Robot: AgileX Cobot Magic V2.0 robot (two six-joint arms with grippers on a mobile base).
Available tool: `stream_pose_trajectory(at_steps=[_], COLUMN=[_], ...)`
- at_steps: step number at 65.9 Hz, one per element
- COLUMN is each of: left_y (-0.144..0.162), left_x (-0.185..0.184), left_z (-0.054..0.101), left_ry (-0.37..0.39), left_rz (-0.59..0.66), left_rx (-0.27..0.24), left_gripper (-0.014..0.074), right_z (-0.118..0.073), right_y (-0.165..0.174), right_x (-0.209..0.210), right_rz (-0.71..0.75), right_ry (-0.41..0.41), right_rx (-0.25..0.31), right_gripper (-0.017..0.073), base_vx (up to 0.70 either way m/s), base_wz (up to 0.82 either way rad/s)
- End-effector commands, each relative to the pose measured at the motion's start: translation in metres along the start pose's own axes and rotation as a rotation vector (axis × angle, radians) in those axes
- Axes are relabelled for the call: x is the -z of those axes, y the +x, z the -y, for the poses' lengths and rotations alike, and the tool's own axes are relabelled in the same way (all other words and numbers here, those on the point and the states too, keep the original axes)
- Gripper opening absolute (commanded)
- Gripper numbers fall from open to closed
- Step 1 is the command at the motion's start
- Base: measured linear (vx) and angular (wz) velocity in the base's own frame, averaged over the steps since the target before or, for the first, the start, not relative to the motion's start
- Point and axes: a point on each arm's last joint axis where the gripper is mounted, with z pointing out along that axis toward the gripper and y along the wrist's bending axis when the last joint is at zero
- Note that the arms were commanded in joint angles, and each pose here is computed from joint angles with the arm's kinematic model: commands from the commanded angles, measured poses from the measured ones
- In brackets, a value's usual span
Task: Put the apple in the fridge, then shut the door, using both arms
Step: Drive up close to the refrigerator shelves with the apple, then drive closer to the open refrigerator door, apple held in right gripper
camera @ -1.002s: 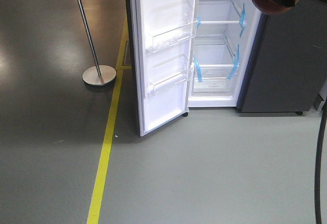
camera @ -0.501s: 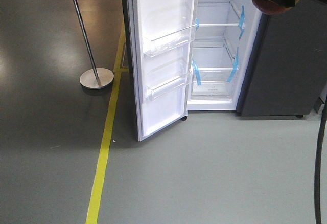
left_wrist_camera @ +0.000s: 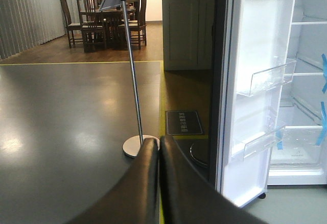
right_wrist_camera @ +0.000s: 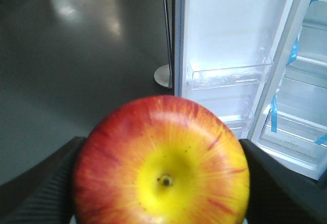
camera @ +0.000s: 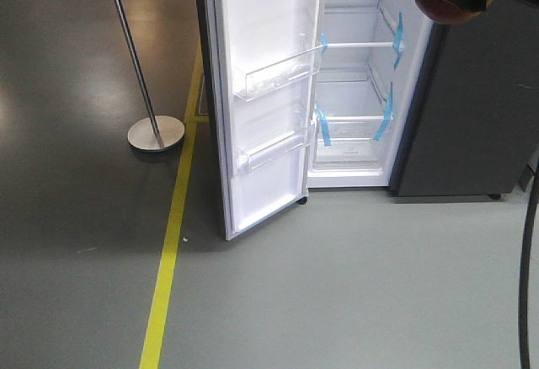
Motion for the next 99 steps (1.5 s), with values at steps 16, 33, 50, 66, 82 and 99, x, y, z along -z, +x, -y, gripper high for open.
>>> stream_pose_trajectory(at_steps=[16,33,50,66,82,99], left_y=[-0.0132,-0.0132,-0.0132,-0.0132,-0.0132,-0.0132], left_x=[0.0020,0.0020,0.0020,0.0020,0.0020,0.0020], left_z=[0.0034,0.0034,0.0034,0.0034,0.0034,0.0034], left_ry=[0.037,0.037,0.037,0.037,0.037,0.037], left_rz=[0.093,0.093,0.093,0.093,0.093,0.093], left_rx=[0.007,0.007,0.007,0.007,0.007,0.007], left_gripper=[-0.0006,-0.0006,-0.0006,-0.0006,-0.0006,-0.0006], right_z=[-0.0056,-0.0056,-0.0056,-0.0056,-0.0056,-0.0056], right_y=[-0.0178,-0.0178,-0.0178,-0.0178,-0.0178,-0.0178], right_x=[0.0181,0.0181,0.0181,0.0181,0.0181,0.0181], right_rz=[0.122,0.122,0.122,0.122,0.122,0.122], right_ry=[0.017,0.017,0.017,0.017,0.017,0.017], right_rx=[0.004,0.004,0.004,0.004,0.004,0.004], right_gripper=[0.0122,0.0122,0.0122,0.0122,0.0122,0.0122], base_vx=[0.07,0.07,0.08,0.08,0.08,0.08], base_wz=[0.00,0.01,0.01,0.01,0.01,0.00])
